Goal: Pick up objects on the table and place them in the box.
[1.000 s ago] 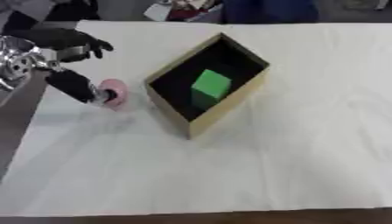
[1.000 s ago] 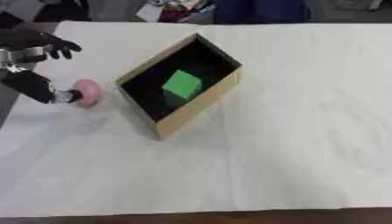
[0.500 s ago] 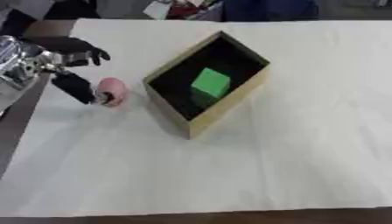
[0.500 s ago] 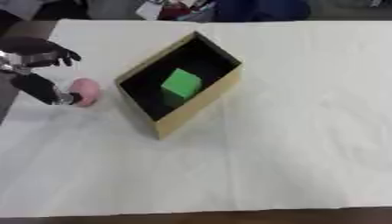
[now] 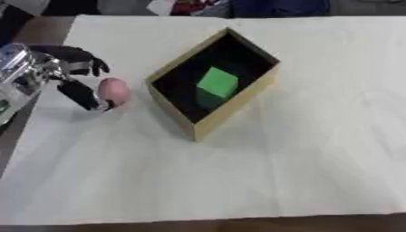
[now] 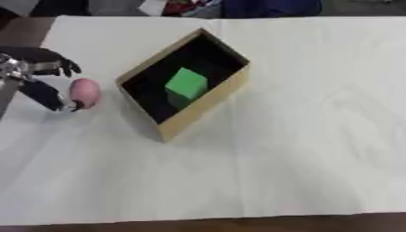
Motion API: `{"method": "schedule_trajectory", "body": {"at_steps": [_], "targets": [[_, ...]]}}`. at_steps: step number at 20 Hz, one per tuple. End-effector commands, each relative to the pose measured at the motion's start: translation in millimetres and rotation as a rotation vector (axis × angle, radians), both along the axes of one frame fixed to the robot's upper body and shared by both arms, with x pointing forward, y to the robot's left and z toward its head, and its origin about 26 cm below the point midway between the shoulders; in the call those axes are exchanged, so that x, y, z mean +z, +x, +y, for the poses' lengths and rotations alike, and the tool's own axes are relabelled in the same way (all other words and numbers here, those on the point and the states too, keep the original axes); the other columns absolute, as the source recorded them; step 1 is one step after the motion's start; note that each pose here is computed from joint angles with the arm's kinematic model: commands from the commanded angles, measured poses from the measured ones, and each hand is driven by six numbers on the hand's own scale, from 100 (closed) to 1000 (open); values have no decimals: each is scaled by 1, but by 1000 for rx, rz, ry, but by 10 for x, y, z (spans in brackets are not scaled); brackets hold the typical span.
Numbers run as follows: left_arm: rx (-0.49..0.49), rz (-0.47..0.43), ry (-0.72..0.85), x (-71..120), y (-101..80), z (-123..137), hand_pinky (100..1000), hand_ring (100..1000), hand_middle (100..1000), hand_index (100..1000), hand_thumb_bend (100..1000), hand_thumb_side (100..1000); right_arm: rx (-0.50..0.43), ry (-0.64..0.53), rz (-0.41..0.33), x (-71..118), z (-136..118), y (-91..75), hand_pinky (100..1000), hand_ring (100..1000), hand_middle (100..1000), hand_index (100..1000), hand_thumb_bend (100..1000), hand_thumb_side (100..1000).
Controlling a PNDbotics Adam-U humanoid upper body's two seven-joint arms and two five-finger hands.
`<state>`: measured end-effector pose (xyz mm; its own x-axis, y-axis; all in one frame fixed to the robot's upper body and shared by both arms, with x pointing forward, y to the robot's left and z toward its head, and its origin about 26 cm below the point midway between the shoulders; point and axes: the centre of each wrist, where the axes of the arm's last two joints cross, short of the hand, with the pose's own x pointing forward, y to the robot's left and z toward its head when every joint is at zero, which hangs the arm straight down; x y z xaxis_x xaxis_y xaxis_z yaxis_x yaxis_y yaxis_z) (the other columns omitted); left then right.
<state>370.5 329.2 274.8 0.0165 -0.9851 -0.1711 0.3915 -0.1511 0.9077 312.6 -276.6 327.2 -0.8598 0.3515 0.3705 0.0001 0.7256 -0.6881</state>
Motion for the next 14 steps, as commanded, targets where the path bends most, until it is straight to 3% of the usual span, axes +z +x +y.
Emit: {"method": "schedule_trajectory", "body": {"at_steps": [1,14], "targets": [[53,2,15,88,18,41,814,845,808,938,372,515,-12,-16,-40,96,-22,-61,958,986,645,869,100,763],[91,-10,39,22,132,46,798,807,760,884,349,516,-14,-20,-36,90,-31,-50,966,984,636,870,100,775]]}}
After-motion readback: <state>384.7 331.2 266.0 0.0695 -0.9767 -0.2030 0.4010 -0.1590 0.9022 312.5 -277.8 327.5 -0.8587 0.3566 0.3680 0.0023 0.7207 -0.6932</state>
